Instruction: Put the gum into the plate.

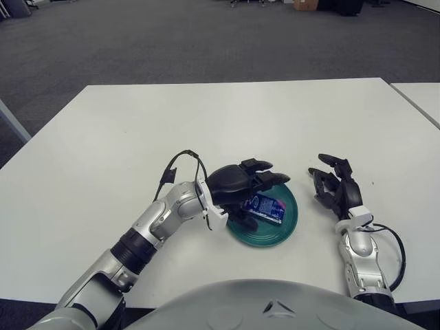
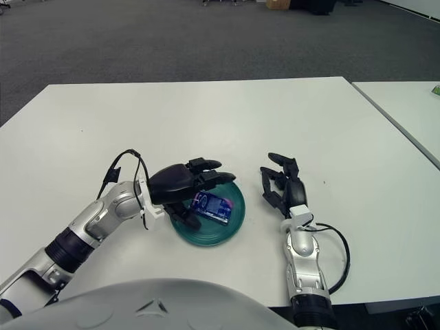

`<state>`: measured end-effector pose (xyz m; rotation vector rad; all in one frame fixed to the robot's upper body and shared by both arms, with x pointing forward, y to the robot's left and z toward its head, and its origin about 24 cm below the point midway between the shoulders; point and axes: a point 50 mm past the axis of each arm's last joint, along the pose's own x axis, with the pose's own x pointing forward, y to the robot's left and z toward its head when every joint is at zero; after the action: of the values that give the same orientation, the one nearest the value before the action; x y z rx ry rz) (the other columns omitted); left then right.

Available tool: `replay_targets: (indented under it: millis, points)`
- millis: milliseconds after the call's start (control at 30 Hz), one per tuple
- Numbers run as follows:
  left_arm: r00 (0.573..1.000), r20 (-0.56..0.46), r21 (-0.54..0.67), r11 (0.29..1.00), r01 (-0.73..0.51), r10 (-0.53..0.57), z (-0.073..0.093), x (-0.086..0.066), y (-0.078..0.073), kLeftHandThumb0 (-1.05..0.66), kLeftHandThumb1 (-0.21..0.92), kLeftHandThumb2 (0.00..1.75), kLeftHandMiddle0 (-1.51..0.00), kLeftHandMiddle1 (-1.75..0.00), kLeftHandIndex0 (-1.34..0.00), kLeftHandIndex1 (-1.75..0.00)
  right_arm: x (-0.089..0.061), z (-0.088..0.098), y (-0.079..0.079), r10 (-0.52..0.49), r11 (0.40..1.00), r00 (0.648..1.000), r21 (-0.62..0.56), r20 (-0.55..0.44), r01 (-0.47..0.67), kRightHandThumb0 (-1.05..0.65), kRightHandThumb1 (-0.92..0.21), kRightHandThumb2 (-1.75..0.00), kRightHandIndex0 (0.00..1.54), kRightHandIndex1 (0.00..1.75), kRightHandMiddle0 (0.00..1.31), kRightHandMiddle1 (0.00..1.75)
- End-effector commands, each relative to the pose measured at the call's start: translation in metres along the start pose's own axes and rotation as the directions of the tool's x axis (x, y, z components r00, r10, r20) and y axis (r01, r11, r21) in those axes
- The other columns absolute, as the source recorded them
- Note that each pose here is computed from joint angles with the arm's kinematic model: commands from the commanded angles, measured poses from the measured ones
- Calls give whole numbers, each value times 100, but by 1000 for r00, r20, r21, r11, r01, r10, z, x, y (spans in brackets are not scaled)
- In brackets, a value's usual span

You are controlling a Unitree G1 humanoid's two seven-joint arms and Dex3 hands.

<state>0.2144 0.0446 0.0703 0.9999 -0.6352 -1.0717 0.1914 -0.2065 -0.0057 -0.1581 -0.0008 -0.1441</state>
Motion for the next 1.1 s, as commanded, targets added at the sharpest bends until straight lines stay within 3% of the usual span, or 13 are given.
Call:
replay_targets:
  millis: [0, 333, 433, 533, 600, 633, 767, 900, 1000, 1067]
  points:
    - [1000, -18, 10, 1000, -5, 6, -4, -1, 2, -105, 92, 33, 0, 0, 0, 0, -32, -46, 19, 42, 999, 967, 40, -252, -33, -54, -92, -58, 41, 33, 0, 99]
    - [999, -29, -26, 999, -19, 18, -6, -2, 4, -105, 92, 29, 0, 0, 0, 0, -30, -49, 20, 53, 997, 967, 73, -250, -35, -56, -90, -56, 47, 33, 0, 98]
    - [992, -70, -74, 992, -106, 101, -11, -4, 6, -105, 92, 27, 0, 0, 0, 0, -30, -49, 21, 61, 994, 968, 104, -243, -37, -55, -88, -55, 49, 35, 1, 98]
    - [967, -144, -126, 966, -227, 208, -20, -8, 6, -105, 92, 25, 0, 0, 0, 0, -30, -49, 23, 61, 992, 969, 121, -239, -33, -51, -80, -65, 53, 46, 3, 98]
    - [920, -234, -190, 913, -361, 315, -24, -12, 5, -105, 92, 26, 0, 0, -1, 0, -30, -49, 23, 56, 992, 970, 123, -238, -27, -49, -76, -71, 54, 53, 3, 99]
    - [873, -297, -227, 860, -458, 386, -26, -15, 4, -105, 92, 28, -1, 0, -2, -1, -30, -49, 23, 51, 992, 970, 122, -238, -23, -47, -73, -75, 55, 58, 4, 99]
    - [703, -500, -262, 686, -679, 506, -35, -27, -2, -105, 92, 34, -15, -4, 0, -33, -29, -49, 23, 37, 993, 970, 116, -239, -10, -43, -68, -82, 57, 67, 5, 100]
    - [535, -710, -244, 553, -797, 458, -53, -53, -19, -105, 92, 44, -17, -4, 0, -39, -29, -48, 23, 28, 994, 971, 113, -238, -1, -41, -66, -85, 58, 71, 5, 100]
    - [461, -786, -245, 477, -844, 412, -52, -63, -28, -104, 92, 50, -17, -3, 0, -37, -29, -48, 23, 24, 994, 971, 110, -238, 3, -40, -66, -85, 59, 73, 6, 100]
    - [426, -826, -257, 426, -868, 369, -53, -69, -35, -100, 92, 63, -18, -3, 0, -37, -29, -47, 23, 21, 994, 971, 109, -239, 5, -40, -66, -86, 60, 75, 6, 100]
